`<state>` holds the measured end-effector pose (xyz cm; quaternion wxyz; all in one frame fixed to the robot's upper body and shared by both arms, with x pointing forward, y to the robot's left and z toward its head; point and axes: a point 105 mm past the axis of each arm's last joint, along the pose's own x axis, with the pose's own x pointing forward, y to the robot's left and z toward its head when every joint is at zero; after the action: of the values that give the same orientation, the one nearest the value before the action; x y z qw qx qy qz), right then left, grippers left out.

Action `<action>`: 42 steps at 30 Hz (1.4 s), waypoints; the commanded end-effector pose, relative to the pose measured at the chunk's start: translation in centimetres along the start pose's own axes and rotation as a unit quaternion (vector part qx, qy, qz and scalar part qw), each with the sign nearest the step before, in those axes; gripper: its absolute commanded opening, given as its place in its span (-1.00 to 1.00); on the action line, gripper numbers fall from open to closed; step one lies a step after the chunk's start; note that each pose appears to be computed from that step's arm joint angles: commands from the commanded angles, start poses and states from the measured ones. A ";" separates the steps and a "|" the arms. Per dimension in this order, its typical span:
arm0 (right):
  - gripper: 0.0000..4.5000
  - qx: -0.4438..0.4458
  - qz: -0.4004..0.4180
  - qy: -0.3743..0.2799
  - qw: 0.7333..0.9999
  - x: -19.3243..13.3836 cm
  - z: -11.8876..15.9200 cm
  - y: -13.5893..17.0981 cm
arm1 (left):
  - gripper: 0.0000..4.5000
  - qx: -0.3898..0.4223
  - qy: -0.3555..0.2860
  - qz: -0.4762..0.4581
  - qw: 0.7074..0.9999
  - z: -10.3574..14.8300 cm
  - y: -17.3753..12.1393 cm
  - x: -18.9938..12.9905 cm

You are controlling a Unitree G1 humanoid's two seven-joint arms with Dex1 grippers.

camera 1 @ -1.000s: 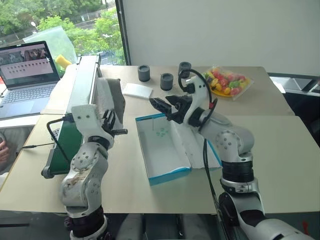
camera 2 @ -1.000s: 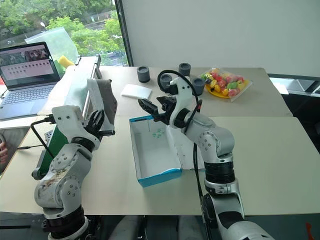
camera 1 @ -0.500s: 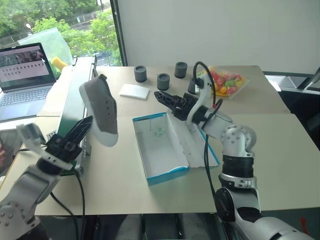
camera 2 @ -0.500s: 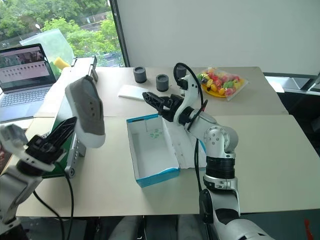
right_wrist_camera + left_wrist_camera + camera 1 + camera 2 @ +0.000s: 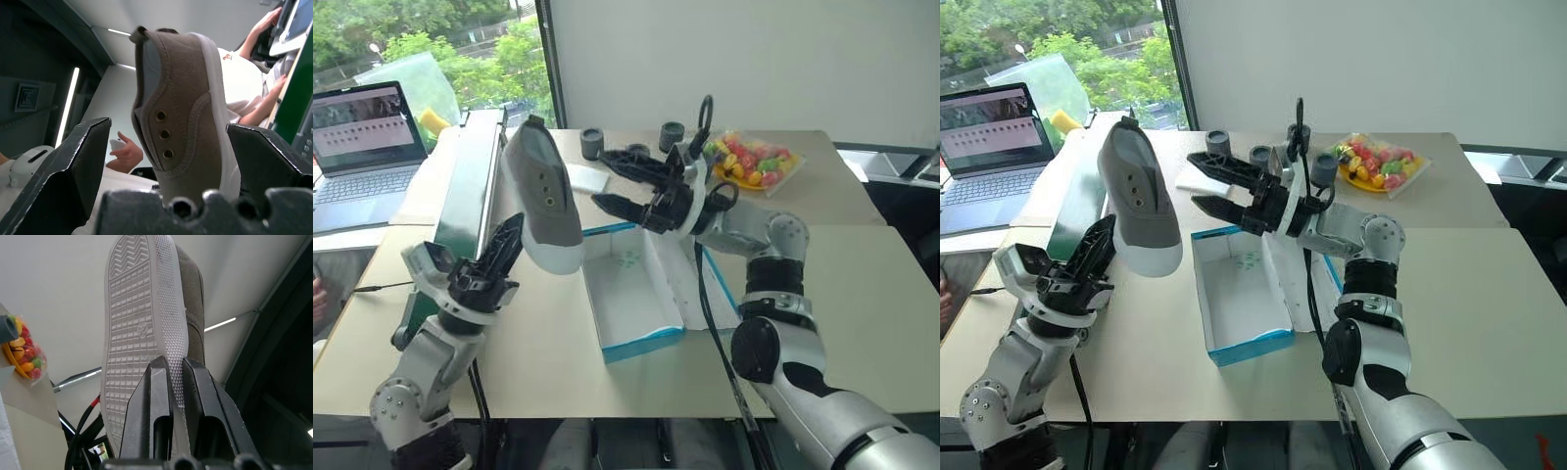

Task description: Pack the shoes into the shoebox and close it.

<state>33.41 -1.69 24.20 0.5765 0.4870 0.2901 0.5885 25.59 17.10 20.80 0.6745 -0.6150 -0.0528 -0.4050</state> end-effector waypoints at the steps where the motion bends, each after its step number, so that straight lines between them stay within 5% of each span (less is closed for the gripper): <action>1: 1.00 0.000 0.013 0.025 1.000 0.3 -0.3 0.7 | -0.97 0.004 0.024 -0.052 0.998 -1.1 -2.0 1.0; 14: 1.00 0.008 0.082 0.035 0.996 2.3 -0.6 2.6 | -0.97 -0.012 0.016 -0.030 0.999 -1.6 -1.2 0.8; 28: -0.80 0.006 0.125 0.021 0.992 3.4 -1.6 3.9 | -0.97 -0.012 0.014 -0.012 1.000 -1.6 -0.8 1.0; 42: -0.82 0.013 0.113 0.003 0.993 3.7 -2.2 4.0 | -0.97 0.029 0.059 0.044 0.997 -2.3 -0.7 1.3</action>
<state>31.99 1.27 24.91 0.5291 0.5336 0.2815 0.5967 25.22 16.11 22.42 0.7008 -0.5848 -0.0456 -0.4059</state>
